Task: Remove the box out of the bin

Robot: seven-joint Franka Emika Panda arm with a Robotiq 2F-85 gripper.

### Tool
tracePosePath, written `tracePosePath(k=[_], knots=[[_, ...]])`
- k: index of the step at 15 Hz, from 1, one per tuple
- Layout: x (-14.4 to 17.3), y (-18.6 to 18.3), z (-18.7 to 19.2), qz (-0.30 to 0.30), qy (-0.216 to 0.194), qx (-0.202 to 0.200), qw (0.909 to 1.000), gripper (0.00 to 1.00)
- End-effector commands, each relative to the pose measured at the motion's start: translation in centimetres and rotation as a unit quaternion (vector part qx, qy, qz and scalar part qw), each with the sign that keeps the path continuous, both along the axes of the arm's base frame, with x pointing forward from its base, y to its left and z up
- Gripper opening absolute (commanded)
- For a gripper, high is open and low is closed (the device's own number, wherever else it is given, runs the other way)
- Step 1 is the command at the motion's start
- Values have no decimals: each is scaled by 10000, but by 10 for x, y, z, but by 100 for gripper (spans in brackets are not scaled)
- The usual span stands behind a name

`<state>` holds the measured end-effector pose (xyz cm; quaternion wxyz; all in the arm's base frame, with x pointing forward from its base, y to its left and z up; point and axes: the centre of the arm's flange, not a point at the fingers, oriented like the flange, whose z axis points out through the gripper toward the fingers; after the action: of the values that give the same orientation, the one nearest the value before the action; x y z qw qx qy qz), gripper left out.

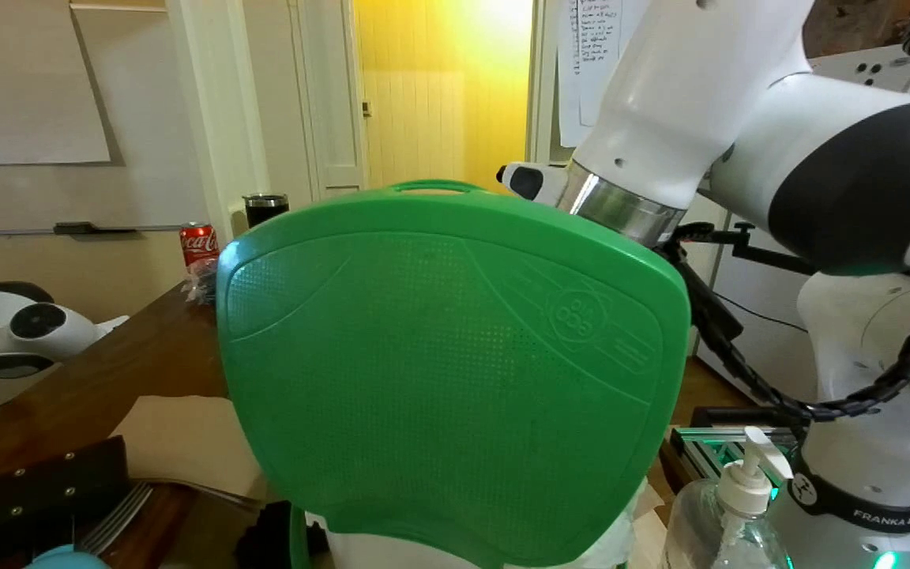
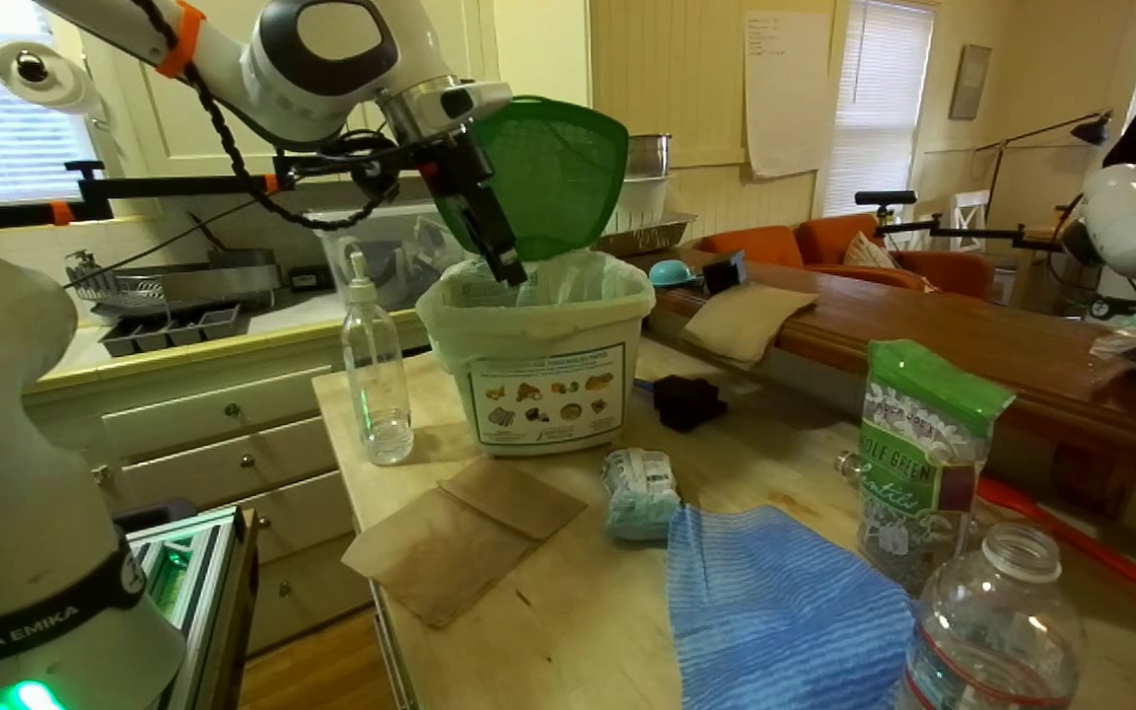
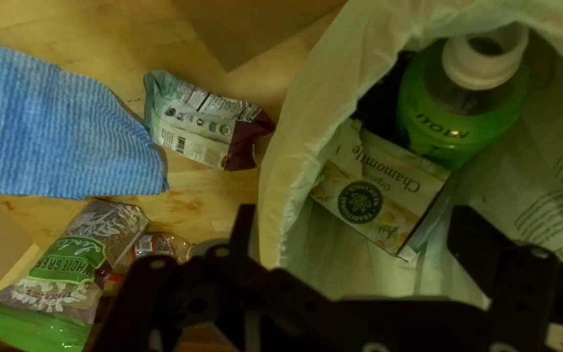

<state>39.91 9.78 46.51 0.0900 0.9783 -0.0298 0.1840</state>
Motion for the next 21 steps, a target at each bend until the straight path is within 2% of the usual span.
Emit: tracePosePath(k=[1, 5, 7, 8, 14, 21], knots=[[16, -2, -16, 240, -284, 118, 9992, 100], [30, -3, -26, 709, -455, 310, 9960, 100], [35, -4, -33, 917, -360, 281, 9947, 100], [30, -1, -21, 697, -425, 215, 9964, 100], [32, -2, -20, 713, -425, 217, 9963, 100], [48, 0, -36, 677, -150, 220, 9973, 100]])
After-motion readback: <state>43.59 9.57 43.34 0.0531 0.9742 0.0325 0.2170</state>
